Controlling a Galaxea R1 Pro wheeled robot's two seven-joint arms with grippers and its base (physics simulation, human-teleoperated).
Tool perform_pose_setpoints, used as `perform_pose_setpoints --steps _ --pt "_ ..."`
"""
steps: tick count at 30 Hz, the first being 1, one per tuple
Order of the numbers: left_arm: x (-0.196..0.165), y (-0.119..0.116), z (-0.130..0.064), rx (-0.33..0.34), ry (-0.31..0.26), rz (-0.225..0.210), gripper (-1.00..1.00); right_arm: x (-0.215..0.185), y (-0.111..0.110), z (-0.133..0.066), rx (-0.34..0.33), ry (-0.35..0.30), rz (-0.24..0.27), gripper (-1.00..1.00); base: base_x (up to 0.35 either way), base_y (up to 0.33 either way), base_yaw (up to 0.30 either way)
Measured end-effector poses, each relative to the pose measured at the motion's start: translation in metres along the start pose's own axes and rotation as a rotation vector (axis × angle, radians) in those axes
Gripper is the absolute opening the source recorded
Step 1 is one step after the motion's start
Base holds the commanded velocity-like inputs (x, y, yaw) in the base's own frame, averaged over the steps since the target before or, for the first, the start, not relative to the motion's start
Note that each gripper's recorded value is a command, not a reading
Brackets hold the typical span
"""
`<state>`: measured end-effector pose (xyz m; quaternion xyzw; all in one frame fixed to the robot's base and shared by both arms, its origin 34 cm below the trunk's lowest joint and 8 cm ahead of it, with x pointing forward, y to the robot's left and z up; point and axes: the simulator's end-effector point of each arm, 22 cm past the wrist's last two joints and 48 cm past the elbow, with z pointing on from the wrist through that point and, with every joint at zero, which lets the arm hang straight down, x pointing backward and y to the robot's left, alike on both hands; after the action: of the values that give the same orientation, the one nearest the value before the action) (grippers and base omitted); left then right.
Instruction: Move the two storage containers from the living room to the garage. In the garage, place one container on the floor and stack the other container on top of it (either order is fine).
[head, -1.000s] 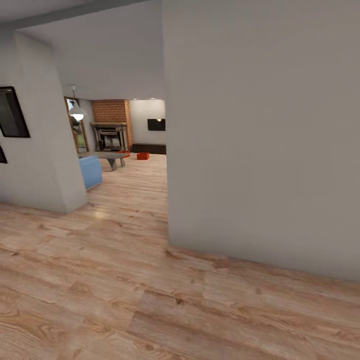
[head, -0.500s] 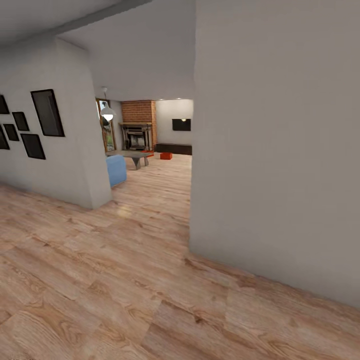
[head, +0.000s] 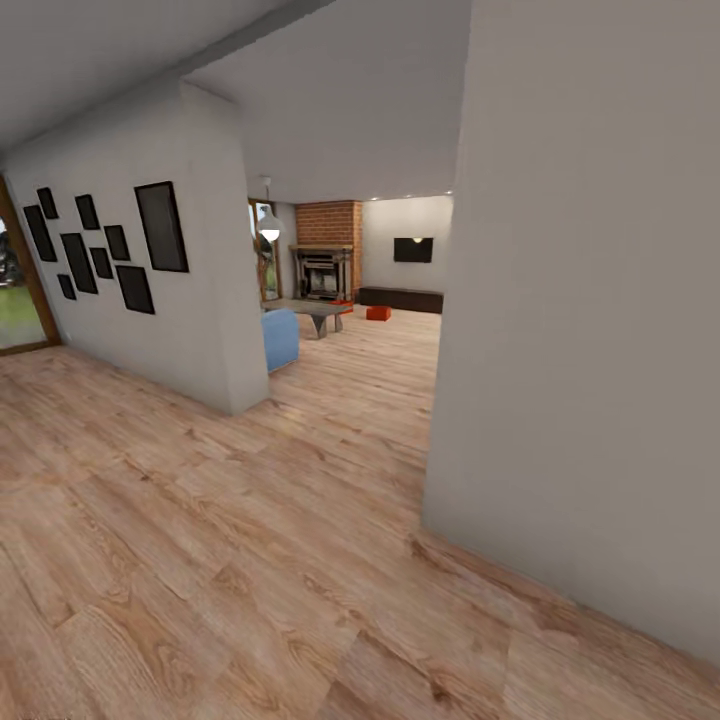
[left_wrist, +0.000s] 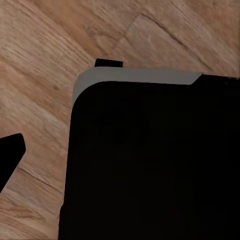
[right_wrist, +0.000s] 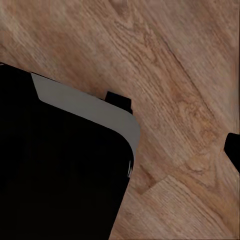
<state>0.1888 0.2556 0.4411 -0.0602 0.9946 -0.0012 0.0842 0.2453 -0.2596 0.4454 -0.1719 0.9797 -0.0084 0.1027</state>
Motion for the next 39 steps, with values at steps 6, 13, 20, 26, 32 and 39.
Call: perform_pose_setpoints --steps 6,13,20,26,32,39 --pt "0.0000 0.0000 0.0000 0.000 0.000 0.000 1.00 0.0001 -0.0002 0.0000 0.000 0.000 0.000 1.00 0.323 0.000 0.300" --pt "0.0000 0.0000 0.0000 0.000 0.000 0.000 1.00 0.0000 0.0002 0.0000 -0.001 0.000 -0.001 1.00 0.323 0.000 0.260" --pt "0.0002 -0.0001 0.0000 0.000 0.001 0.000 1.00 0.0001 0.0001 0.0000 -0.001 0.000 -0.002 1.00 0.323 0.000 0.033" --pt "0.0003 -0.0001 0.0000 0.000 0.002 0.000 1.00 0.0001 0.0001 0.0000 -0.001 0.000 -0.001 1.00 0.323 0.000 0.003" --pt "0.0003 -0.0001 0.0000 0.000 0.002 0.000 1.00 0.0001 0.0001 0.0000 -0.001 0.000 -0.001 1.00 0.323 0.000 0.000" --pt "0.0003 -0.0001 0.0000 0.000 0.002 0.000 1.00 -0.0002 0.0010 0.0000 -0.002 0.000 -0.001 1.00 0.323 0.000 0.003"
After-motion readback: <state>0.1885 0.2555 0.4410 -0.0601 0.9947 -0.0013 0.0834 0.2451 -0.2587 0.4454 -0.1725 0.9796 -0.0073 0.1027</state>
